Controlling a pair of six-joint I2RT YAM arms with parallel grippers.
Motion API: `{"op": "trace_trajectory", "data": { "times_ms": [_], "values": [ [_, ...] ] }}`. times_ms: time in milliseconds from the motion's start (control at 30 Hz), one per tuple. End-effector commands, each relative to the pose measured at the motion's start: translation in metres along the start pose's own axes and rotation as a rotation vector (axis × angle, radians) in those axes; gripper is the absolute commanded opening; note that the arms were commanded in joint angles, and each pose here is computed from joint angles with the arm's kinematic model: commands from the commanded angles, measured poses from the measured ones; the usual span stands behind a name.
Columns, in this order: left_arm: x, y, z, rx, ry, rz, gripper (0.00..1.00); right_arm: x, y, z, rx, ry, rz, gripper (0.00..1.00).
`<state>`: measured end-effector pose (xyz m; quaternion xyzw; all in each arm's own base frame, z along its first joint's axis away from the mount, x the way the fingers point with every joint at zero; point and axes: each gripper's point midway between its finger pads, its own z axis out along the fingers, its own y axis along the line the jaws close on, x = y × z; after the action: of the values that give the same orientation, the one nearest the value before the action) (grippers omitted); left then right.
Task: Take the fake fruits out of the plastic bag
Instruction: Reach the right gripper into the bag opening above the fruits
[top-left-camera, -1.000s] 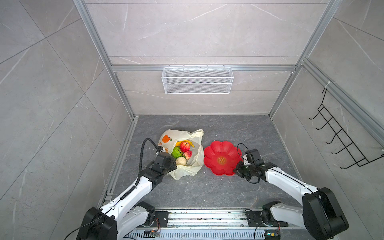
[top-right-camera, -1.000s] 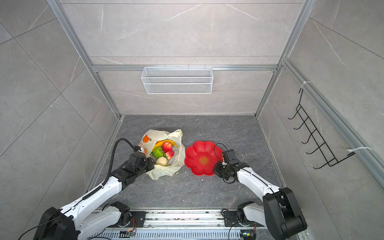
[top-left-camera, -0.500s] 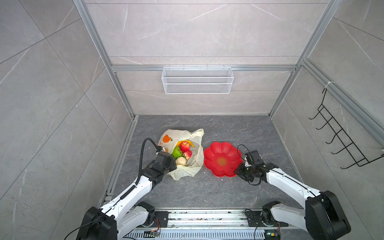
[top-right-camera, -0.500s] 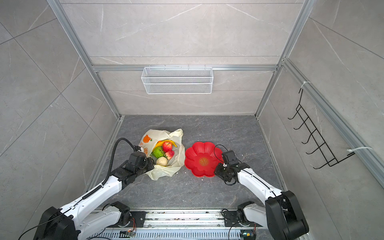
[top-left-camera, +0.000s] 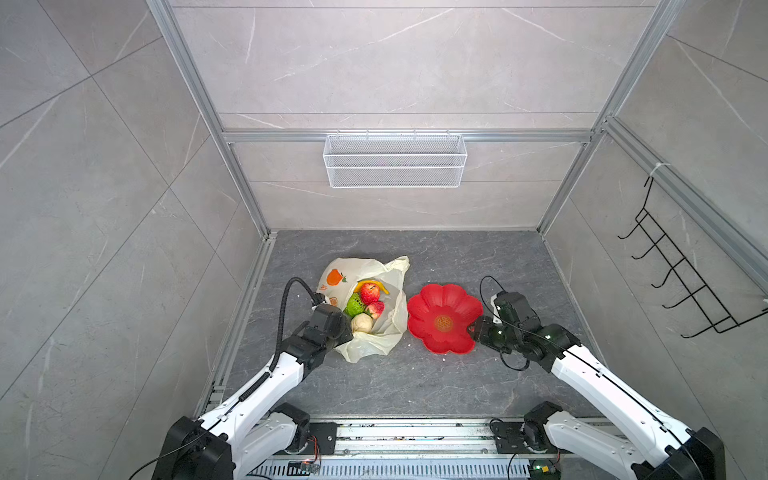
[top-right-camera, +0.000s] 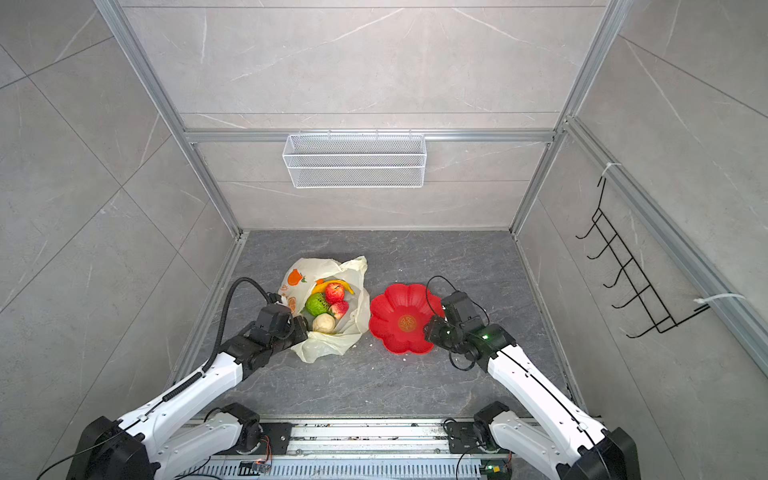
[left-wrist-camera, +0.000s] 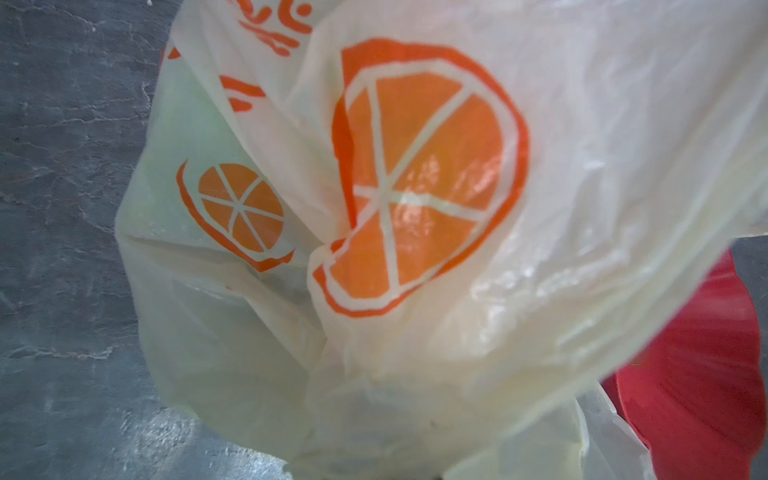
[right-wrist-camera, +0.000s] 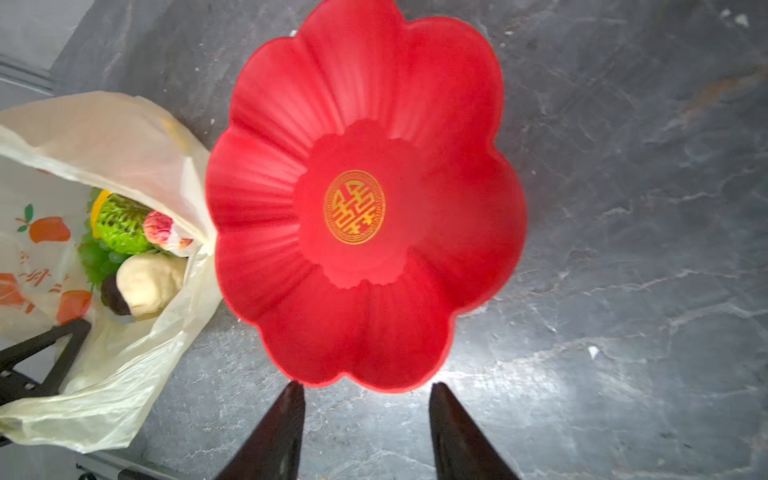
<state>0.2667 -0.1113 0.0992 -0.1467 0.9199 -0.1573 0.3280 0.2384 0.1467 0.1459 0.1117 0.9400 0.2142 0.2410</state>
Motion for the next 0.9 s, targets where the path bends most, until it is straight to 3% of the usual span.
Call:
{"op": "trace_trajectory", "data": {
  "times_ms": [0, 133, 467, 667, 867],
  "values": [
    [0.009, 0.007, -0.005, -0.014, 0.021, 0.012, 0.0, -0.008, 0.039, -0.001, -0.023, -0.033, -0.123, 0.51],
    [0.017, 0.016, -0.007, -0.03, 0.032, 0.001, 0.0, -0.001, 0.11, 0.016, -0.074, -0.046, -0.305, 0.5],
    [0.037, 0.025, -0.005, -0.026, 0.084, -0.032, 0.0, 0.053, 0.233, 0.102, -0.237, 0.091, -0.49, 0.47],
    [0.045, 0.031, -0.002, -0.034, 0.094, -0.038, 0.0, 0.085, 0.244, 0.14, -0.208, 0.169, -0.554, 0.44],
    [0.051, 0.035, 0.004, -0.039, 0.098, -0.055, 0.0, 0.112, 0.215, 0.157, -0.139, 0.221, -0.577, 0.42]
  ]
}}
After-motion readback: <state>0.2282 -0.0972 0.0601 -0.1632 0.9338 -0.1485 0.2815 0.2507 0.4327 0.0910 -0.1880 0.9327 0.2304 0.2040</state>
